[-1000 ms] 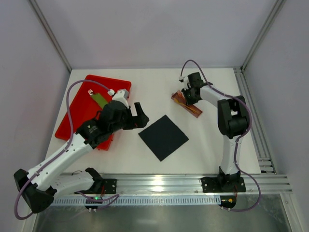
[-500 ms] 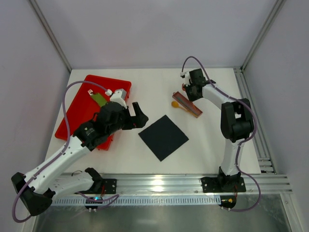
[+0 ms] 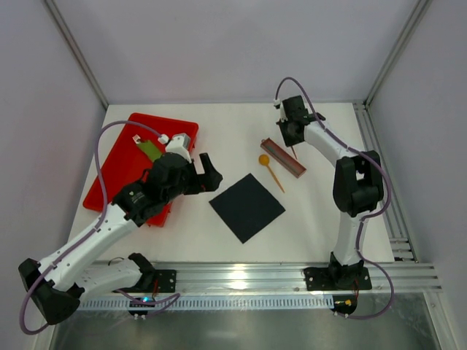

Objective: Place the utensils on the paper napkin and roll it up

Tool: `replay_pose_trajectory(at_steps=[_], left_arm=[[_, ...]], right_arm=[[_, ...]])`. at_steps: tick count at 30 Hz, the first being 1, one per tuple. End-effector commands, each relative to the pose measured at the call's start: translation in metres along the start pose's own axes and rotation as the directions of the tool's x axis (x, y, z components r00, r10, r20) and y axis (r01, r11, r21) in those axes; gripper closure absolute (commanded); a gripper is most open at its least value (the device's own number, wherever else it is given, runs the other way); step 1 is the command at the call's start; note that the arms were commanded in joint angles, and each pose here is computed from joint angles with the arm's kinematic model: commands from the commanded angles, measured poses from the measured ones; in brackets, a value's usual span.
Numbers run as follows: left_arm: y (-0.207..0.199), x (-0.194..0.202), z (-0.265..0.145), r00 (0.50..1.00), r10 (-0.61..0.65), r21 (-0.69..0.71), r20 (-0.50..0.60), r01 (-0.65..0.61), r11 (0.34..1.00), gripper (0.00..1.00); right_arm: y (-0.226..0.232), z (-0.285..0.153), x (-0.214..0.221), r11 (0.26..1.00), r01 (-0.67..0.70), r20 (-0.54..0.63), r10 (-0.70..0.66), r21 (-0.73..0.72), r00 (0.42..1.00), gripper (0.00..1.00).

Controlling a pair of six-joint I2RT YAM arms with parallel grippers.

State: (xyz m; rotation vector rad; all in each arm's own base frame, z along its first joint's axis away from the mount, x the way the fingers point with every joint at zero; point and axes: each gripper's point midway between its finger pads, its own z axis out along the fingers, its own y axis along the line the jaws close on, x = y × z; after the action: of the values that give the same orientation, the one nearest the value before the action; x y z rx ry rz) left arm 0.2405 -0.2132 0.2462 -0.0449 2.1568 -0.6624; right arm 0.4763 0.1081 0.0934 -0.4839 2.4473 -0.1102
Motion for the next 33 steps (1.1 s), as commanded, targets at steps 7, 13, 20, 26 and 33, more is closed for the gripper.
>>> replay_pose_trajectory(at_steps=[7, 13, 20, 26, 33], left_arm=[[0.052, -0.026, 0.021, 0.995, -0.100, -0.156, 0.031, 0.104, 0.982, 0.00], [0.064, -0.016, 0.022, 0.991, -0.132, -0.160, -0.002, 0.130, 0.978, 0.00], [0.066, -0.005, 0.020, 0.990, -0.139, -0.156, -0.027, 0.134, 0.979, 0.00], [0.067, 0.000, 0.018, 0.988, -0.152, -0.150, -0.032, 0.146, 0.978, 0.00], [0.069, 0.003, 0.020, 0.987, -0.157, -0.156, -0.039, 0.150, 0.976, 0.00]], right_arm=[[0.115, -0.075, 0.009, 0.927, -0.369, -0.043, 0.367, -0.073, 0.929, 0.96], [0.177, -0.082, 0.048, 0.886, -0.439, -0.098, 0.428, -0.152, 0.898, 0.96], [0.204, -0.078, 0.081, 0.885, -0.447, -0.142, 0.429, -0.133, 0.892, 0.96], [0.212, -0.068, 0.093, 0.870, -0.480, -0.149, 0.463, -0.113, 0.874, 0.96], [0.212, -0.057, 0.104, 0.876, -0.479, -0.157, 0.465, -0.061, 0.871, 0.92]])
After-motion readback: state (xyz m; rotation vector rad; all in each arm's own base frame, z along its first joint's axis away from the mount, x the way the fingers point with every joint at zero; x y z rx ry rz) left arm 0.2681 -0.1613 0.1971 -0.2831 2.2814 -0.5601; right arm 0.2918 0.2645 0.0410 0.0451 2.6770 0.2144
